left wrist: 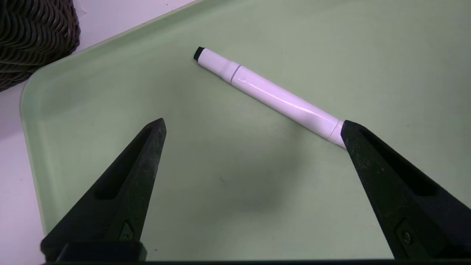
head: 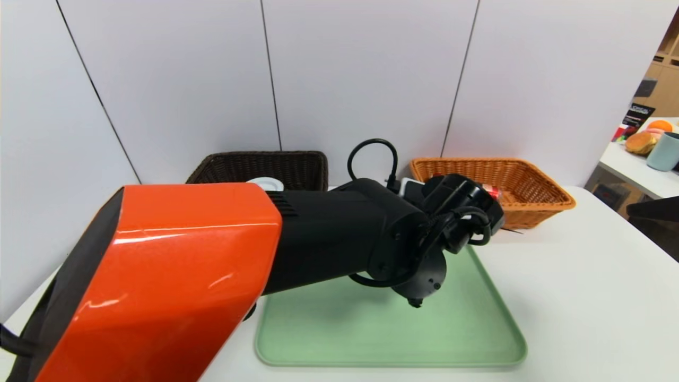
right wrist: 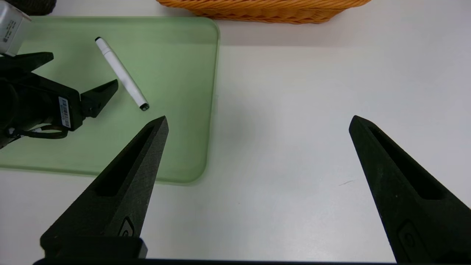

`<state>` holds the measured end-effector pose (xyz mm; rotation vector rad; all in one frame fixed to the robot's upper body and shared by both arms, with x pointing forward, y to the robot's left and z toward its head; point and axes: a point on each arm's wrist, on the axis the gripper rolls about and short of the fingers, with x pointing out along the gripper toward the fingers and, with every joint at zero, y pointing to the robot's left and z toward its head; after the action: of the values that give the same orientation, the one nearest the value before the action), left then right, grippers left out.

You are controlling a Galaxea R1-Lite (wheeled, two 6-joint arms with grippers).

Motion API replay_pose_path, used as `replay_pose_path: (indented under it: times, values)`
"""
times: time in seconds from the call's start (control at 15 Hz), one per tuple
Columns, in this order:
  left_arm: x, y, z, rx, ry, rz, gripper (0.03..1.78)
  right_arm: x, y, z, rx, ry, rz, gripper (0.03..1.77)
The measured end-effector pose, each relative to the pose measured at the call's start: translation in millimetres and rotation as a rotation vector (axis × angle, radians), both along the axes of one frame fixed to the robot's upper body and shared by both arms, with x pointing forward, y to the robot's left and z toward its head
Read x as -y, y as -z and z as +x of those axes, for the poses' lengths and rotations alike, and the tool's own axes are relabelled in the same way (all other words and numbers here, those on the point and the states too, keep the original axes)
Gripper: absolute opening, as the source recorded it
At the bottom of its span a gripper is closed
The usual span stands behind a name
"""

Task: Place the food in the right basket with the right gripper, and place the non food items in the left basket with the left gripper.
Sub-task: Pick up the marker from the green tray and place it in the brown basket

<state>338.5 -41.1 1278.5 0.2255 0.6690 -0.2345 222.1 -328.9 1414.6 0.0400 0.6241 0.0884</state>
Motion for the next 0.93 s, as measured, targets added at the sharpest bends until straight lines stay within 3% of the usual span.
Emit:
replay_pose_path:
  times: [0.93]
  values:
    - [4,12,4,-0.005,0.0,0.017,1.69,0,8,-18,0.0,-0.017,0.012,1.69]
